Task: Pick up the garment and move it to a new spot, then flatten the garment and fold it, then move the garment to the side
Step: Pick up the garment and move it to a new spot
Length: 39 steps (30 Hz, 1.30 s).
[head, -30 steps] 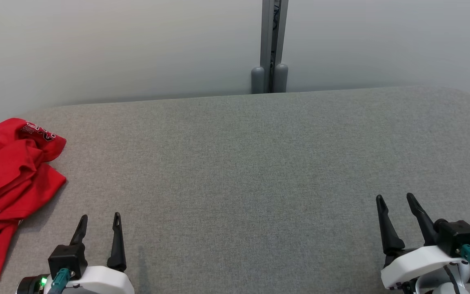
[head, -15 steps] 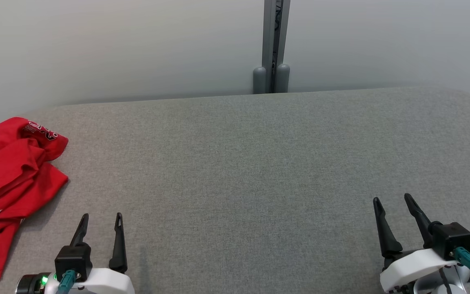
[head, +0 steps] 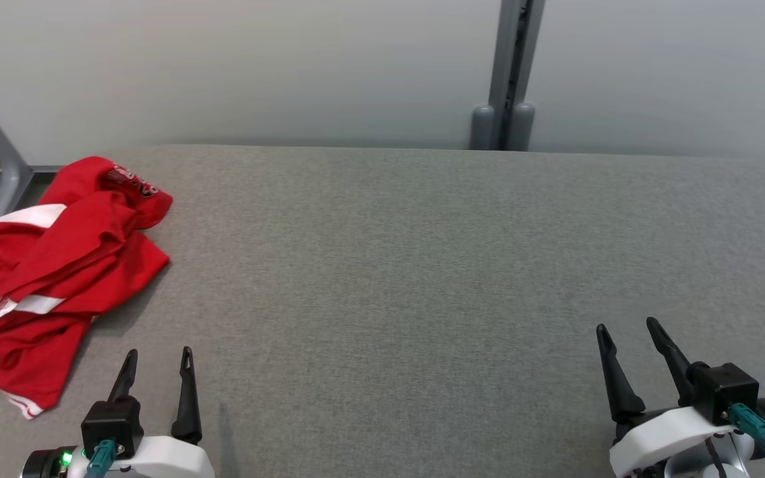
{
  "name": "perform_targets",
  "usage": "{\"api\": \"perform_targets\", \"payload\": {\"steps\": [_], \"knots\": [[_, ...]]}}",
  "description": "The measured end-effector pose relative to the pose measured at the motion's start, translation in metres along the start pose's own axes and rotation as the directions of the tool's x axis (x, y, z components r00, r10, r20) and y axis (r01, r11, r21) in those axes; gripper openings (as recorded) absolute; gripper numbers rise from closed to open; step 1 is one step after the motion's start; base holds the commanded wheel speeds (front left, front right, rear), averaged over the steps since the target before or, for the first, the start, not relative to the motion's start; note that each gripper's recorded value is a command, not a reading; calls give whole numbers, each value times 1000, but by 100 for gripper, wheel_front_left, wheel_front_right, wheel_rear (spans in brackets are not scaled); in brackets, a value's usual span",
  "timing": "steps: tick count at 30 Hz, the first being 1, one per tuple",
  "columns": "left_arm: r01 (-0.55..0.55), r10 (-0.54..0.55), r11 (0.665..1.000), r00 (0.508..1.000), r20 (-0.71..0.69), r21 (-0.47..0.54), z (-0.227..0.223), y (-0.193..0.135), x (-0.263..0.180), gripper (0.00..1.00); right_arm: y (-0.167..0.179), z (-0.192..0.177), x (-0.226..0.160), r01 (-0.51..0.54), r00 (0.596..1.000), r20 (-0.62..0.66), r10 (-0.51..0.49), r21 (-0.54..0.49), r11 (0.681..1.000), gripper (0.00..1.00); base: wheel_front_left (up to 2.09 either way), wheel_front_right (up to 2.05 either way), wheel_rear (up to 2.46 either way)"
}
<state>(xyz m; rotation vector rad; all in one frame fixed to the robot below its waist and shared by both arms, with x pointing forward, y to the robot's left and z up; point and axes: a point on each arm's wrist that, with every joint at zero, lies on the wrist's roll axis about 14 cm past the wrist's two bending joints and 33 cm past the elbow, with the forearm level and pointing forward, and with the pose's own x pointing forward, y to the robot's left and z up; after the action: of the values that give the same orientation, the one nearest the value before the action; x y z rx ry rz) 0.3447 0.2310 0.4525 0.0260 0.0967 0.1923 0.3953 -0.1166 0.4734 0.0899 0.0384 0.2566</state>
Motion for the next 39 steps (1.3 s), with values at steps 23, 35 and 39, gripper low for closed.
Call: {"api": "perform_targets", "payload": {"steps": [23,35,39], "knots": [[-394,391,919,918,-69,-24,-25,121,-89,100,130,-23,44,-373,926,-60,374,33,927,100,0,0,0],[-376,371,925,924,-90,-46,-26,120,-63,100,120,-38,55,-369,924,-91,371,43,929,100,0,0,0],[-362,361,931,932,-35,-37,-4,125,-28,100,109,-41,66,-364,926,-90,366,30,931,100,0,0,0]]}}
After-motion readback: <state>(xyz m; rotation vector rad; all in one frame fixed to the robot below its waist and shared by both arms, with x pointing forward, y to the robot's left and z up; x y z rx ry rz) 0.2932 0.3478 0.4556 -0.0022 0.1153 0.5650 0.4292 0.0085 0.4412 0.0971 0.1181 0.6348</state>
